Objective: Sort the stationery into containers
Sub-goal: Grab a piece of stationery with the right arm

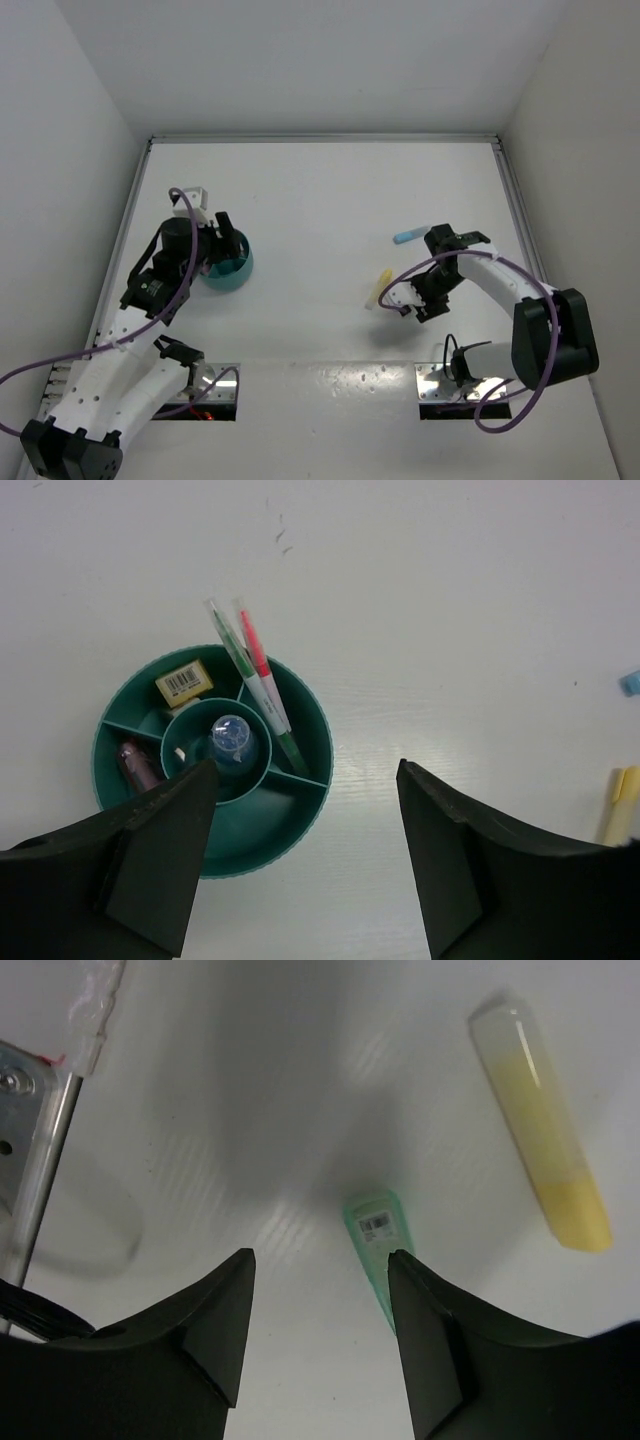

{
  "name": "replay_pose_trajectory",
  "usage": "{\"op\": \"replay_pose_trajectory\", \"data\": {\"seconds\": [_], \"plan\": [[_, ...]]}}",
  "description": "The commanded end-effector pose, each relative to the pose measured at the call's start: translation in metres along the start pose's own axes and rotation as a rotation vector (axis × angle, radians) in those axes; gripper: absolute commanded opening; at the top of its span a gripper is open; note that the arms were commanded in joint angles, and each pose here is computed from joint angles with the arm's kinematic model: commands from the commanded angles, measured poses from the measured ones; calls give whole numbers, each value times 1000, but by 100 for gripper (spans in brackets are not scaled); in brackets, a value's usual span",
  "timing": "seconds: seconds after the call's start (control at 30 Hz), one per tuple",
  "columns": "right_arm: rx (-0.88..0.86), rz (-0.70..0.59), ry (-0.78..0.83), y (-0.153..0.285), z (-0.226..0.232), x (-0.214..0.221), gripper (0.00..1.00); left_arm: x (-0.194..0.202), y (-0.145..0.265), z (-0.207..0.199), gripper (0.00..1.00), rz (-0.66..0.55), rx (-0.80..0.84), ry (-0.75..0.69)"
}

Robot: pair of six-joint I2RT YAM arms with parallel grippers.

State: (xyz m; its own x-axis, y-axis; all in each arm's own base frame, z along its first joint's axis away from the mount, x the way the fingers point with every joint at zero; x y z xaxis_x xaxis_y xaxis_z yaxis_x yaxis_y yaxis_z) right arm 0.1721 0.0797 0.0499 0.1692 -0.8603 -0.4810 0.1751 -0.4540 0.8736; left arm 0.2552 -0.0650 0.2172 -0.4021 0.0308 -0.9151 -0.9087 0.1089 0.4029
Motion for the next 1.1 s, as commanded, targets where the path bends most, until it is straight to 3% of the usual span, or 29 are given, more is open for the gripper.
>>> {"op": "replay_pose_trajectory", "data": {"seconds": [0.0, 0.33, 0.6, 0.73, 0.83, 0.9, 0.97, 1.07], "plan": [[23, 37, 168, -8, -11, 6, 56, -8, 2, 3, 78, -45, -5, -7], [120, 69, 229, -23, -32, 17, 51, -8, 3, 4, 79, -57, -14, -5], [66, 121, 224, -30, -42, 25, 51, -8, 3, 5, 79, -57, -23, 4], [-55, 146, 188, -34, -34, 29, 49, -8, 3, 5, 79, -57, -23, 4], [-111, 165, 176, -39, -31, 33, 43, -10, 5, 7, 79, -67, -31, 6], [-160, 164, 165, -40, -28, 31, 31, -10, 5, 7, 79, -67, -31, 6], [-202, 140, 155, -37, -24, 22, 19, -10, 5, 7, 79, -67, -31, 6], [-232, 26, 146, -31, -25, -7, 11, -15, 10, 15, 79, -98, -78, 13]]}}
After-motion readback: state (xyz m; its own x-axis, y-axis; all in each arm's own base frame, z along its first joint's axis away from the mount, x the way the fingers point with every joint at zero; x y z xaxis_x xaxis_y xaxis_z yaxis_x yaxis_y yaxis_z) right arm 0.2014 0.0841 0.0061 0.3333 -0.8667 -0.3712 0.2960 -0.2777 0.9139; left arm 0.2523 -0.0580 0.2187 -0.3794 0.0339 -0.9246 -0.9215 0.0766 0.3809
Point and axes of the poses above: each gripper's point midway between its finger pads, its own y axis back along the fingers, its own z axis along the line the jaws close on, x = y × z, the point moved 2 cm from there along y, back along the fingers, and after that the axes turned 14 degrees about -y, right-handed, at the moved point
